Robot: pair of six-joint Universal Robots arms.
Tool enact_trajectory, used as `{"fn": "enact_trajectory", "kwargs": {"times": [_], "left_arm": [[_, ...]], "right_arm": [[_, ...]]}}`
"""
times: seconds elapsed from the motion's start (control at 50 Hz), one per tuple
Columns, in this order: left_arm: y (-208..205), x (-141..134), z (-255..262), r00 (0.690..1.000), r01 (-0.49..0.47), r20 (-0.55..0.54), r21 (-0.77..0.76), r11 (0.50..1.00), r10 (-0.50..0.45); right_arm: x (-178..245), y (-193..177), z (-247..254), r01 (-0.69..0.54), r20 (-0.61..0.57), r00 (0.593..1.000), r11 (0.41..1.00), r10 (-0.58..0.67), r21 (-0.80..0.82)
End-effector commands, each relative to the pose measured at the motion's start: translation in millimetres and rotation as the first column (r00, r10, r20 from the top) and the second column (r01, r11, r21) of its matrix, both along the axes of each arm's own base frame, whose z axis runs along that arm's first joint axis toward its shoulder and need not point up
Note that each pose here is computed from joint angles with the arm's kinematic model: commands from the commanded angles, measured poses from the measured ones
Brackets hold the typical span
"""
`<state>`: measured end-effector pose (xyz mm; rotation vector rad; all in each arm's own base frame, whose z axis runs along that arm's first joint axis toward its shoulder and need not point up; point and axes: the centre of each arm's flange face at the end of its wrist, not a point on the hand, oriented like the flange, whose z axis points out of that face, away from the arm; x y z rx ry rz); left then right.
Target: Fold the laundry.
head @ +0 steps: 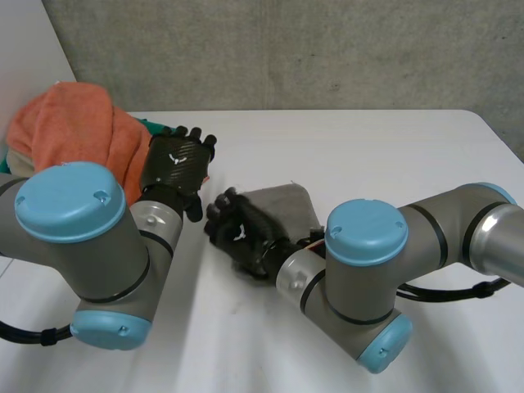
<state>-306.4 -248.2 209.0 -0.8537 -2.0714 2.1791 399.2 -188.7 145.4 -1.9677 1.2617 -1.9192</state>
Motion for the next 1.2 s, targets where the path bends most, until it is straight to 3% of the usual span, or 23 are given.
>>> {"fn": "enact_trajectory", "kwargs": {"times": [0.02, 0.1, 0.18, 0.28, 0.4, 0.48, 0.58, 0.74, 0.84, 0.92, 0.98, 1.06, 1.2], "left_arm": [[-10.3, -9.6, 16.4, 0.999, 0.010, -0.045, -0.048, 0.999, -0.013], [-14.7, -20.2, 21.1, 0.995, 0.025, -0.090, -0.057, 0.998, -0.030], [-9.4, -36.9, 26.7, 0.983, 0.075, -0.161, -0.049, 0.996, -0.082], [-0.6, -57.0, 8.2, 0.974, 0.165, -0.160, 0.020, 0.986, -0.160], [-0.6, -59.3, -31.6, 0.987, 0.156, -0.071, 0.165, 0.974, -0.146], [-1.2, -51.2, -61.8, 0.994, 0.101, 0.005, 0.268, 0.958, -0.106], [-2.4, -40.9, -75.6, 0.996, 0.049, 0.053, 0.315, 0.948, -0.069], [-1.7, -38.3, -71.4, 0.996, 0.064, 0.044, 0.320, 0.945, -0.082], [-4.4, -37.8, -34.5, 0.993, 0.120, -0.021, 0.257, 0.959, -0.119], [-3.2, -33.1, 19.5, 0.978, 0.197, -0.102, 0.154, 0.968, -0.182], [2.2, -26.1, 47.6, 0.960, 0.256, -0.142, 0.112, 0.960, -0.240], [12.6, -17.4, 67.8, 0.926, 0.360, -0.166, 0.116, 0.926, -0.339], [28.1, -14.2, 62.8, 0.850, 0.525, -0.190, 0.220, 0.822, -0.492]], "right_arm": [[-32.5, -38.2, 43.5, 0.249, 0.260, 0.894, 0.886, -0.365, 0.390], [-55.6, -45.8, 75.1, 0.205, 0.365, 0.794, 0.779, -0.486, 0.592], [-75.7, -59.4, 78.9, 0.192, 0.339, 0.743, 0.669, -0.577, 0.718], [-84.8, -76.1, 70.2, 0.240, 0.270, 0.738, 0.615, -0.618, 0.751], [-75.5, -92.1, 40.1, 0.296, 0.161, 0.759, 0.555, -0.631, 0.777], [-70.2, -102.4, 13.9, 0.338, 0.081, 0.771, 0.512, -0.632, 0.790], [-67.0, -108.6, -5.4, 0.376, 0.033, 0.785, 0.518, -0.619, 0.769], [-67.1, -111.4, 9.1, 0.417, 0.046, 0.789, 0.589, -0.612, 0.692], [-79.6, -100.8, 46.7, 0.380, 0.128, 0.752, 0.584, -0.646, 0.717], [-96.0, -94.3, 58.0, 0.302, 0.224, 0.666, 0.532, -0.711, 0.791], [-118.2, -99.7, 49.0, 0.297, 0.220, 0.597, 0.468, -0.771, 0.832], [-133.3, -90.3, 23.8, 0.317, 0.128, 0.583, 0.370, -0.802, 0.873], [-130.3, -72.5, -3.2, 0.304, 0.072, 0.623, 0.327, -0.779, 0.895]]}}
